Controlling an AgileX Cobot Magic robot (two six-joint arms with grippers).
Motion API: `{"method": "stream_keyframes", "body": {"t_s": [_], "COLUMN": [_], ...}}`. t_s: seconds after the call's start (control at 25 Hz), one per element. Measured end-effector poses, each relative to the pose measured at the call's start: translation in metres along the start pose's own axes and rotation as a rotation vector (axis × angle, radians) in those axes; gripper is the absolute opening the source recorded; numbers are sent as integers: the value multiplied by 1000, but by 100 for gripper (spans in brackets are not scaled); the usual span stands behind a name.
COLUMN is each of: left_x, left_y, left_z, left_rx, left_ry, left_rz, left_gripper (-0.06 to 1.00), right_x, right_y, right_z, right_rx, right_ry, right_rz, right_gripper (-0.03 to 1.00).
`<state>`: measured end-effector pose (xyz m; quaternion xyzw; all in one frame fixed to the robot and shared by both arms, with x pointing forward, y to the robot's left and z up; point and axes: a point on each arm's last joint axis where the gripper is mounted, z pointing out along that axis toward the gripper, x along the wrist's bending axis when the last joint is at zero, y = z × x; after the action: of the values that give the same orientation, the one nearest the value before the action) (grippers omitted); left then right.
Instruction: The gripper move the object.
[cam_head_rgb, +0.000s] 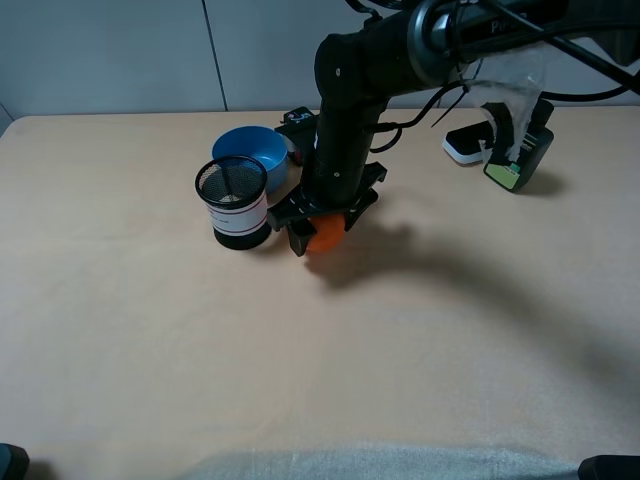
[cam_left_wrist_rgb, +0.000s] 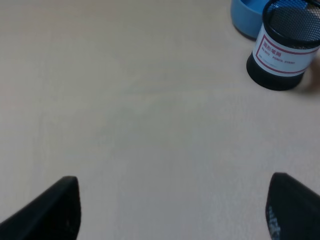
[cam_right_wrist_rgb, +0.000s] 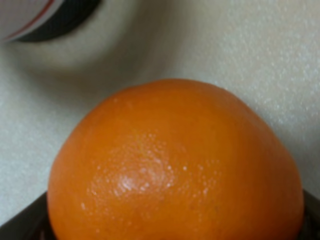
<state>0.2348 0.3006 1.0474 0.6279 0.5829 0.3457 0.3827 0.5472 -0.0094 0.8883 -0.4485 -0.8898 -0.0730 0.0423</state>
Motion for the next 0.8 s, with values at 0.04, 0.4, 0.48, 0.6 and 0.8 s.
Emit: {"method": "stream_keyframes", "body": {"t_s": [0.04, 0.4, 0.48, 0.6, 0.8], "left_x": [0, 0, 0, 0, 0], "left_y": [0, 0, 0, 0, 0], "left_z": [0, 0, 0, 0, 0], "left_rx": [0, 0, 0, 0, 0], "left_ry": [0, 0, 0, 0, 0], "left_rz": [0, 0, 0, 0, 0], "left_gripper": [75, 75, 75, 75, 75], "right_x": [0, 0, 0, 0, 0], "right_y": [0, 0, 0, 0, -1], "right_z": [0, 0, 0, 0, 0], "right_rx": [0, -1, -1, 5, 15], "right_ry": [0, 0, 0, 0, 0], "right_rz": [0, 0, -1, -1, -1], "right_gripper": [55, 55, 55, 55, 56]}}
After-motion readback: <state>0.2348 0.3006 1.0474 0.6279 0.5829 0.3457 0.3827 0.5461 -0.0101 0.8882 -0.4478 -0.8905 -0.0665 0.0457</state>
